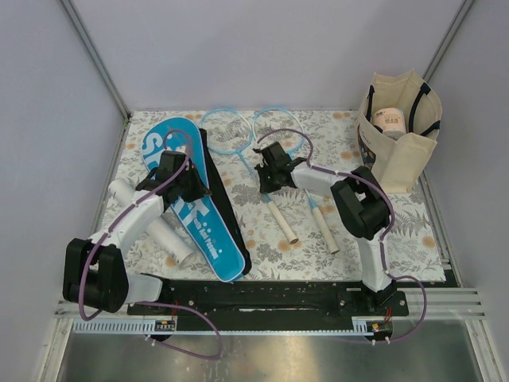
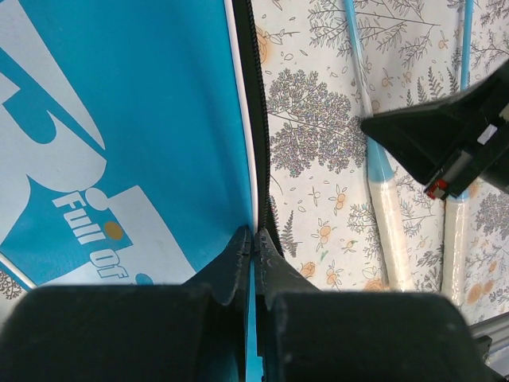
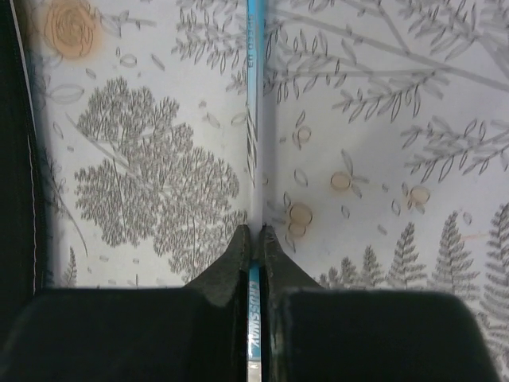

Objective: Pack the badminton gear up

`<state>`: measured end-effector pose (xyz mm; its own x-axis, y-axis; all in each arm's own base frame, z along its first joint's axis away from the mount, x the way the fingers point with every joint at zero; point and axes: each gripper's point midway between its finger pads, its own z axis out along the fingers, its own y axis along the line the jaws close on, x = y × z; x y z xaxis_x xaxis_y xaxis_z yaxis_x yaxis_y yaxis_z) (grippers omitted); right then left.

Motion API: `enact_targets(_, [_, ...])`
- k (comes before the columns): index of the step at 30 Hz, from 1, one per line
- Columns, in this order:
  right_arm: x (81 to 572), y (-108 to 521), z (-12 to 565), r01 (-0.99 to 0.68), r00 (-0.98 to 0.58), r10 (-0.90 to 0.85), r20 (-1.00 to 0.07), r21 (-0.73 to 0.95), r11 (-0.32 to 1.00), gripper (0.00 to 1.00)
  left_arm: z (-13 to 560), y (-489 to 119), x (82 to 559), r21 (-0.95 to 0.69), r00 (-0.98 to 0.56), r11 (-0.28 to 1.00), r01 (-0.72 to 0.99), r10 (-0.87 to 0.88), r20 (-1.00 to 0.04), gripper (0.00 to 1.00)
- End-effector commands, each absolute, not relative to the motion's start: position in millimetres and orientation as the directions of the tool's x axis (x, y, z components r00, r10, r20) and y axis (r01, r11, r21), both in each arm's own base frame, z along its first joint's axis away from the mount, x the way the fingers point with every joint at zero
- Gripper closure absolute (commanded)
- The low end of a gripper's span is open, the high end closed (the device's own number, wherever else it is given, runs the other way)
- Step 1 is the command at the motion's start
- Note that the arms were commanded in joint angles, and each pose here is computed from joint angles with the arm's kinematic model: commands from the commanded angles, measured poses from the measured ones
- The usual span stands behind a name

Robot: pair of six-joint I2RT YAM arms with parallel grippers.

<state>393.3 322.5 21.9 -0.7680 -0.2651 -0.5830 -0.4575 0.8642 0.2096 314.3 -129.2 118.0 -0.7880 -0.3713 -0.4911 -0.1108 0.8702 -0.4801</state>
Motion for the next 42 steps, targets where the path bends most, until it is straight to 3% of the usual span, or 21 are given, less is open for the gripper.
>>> enact_targets(1, [381.3,332.0,67.6,-0.487,-0.731,-0.194,-0.655,0.301,0.82,1.0,139.7,-131.1,331.1,-0.495,-0.757,0.867,-0.059,-0.362,-0.544,1.0])
enact_targets(11, [333.0,320.1,110.8,-0.521,-0.699,-0.141,-0.701,0.365,0.771,1.0,129.5,-122.5,341.3,-0.465,-0.765,0.881,-0.09,-0.36,-0.535,1.0])
enact_targets(21, [278.1,286.1,102.6,-0.52,-0.698,-0.146,-0.702,0.356,0.776,1.0,128.2,-122.3,355.2,-0.457,-0.761,0.882,-0.114,-0.373,-0.531,1.0])
enact_targets(30, [231.7,296.5,97.9,-0.6,-0.673,-0.247,-0.698,0.318,0.734,1.0,131.0,-136.5,358.9,-0.51,-0.763,0.86,-0.035,-0.353,-0.542,1.0])
enact_targets(42, [227.5,321.9,123.8,-0.631,-0.644,-0.223,-0.732,0.343,0.695,1.0,127.1,-169.8,337.4,-0.548,-0.824,0.829,0.109,-0.233,-0.516,1.0])
